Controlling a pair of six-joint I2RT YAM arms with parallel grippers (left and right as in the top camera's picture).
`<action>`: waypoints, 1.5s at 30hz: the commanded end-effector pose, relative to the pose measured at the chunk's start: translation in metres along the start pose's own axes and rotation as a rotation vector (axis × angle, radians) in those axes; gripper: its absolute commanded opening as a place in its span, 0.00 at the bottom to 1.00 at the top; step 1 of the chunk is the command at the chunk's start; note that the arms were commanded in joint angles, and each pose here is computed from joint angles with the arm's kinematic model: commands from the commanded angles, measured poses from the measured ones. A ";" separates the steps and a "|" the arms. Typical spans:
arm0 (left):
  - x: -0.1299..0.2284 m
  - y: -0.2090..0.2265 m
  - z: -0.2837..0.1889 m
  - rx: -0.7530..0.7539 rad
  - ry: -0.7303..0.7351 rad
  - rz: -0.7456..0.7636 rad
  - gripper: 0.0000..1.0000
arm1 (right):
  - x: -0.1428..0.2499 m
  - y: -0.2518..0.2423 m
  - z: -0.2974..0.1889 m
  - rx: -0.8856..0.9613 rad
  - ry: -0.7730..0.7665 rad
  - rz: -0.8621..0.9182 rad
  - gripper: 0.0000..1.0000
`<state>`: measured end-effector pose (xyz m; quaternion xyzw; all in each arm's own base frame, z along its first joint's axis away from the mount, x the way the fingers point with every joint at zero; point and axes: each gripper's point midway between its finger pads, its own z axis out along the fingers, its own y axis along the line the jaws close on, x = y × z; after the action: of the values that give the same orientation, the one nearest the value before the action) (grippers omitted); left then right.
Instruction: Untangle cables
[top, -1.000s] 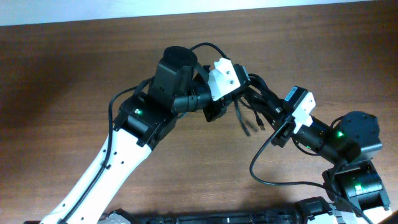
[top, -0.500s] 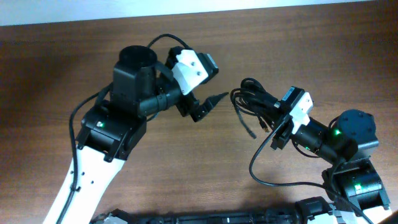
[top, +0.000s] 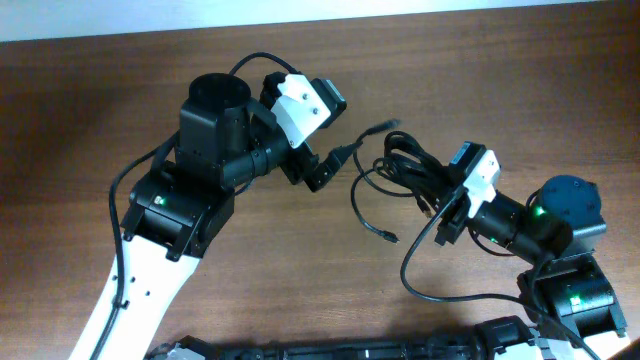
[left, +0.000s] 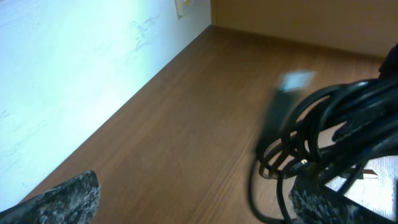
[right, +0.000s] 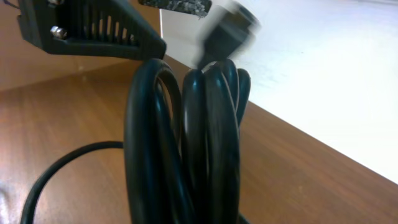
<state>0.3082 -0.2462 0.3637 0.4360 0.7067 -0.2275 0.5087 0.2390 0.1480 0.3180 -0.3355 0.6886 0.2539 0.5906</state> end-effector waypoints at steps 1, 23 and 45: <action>-0.011 0.004 -0.008 -0.027 -0.030 0.002 0.99 | -0.005 0.008 -0.001 -0.038 -0.019 -0.019 0.04; -0.011 -0.069 -0.021 0.379 -0.136 0.280 0.99 | -0.011 0.029 -0.004 -0.164 -0.051 -0.027 0.04; -0.013 -0.097 -0.020 0.487 -0.152 0.281 0.99 | -0.027 0.062 -0.014 -0.364 -0.133 -0.083 0.04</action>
<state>0.2229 -0.2836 0.3633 0.6120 0.5417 -0.3450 0.4615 0.1922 0.1794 0.3397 -0.4322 0.5935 0.3645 0.5728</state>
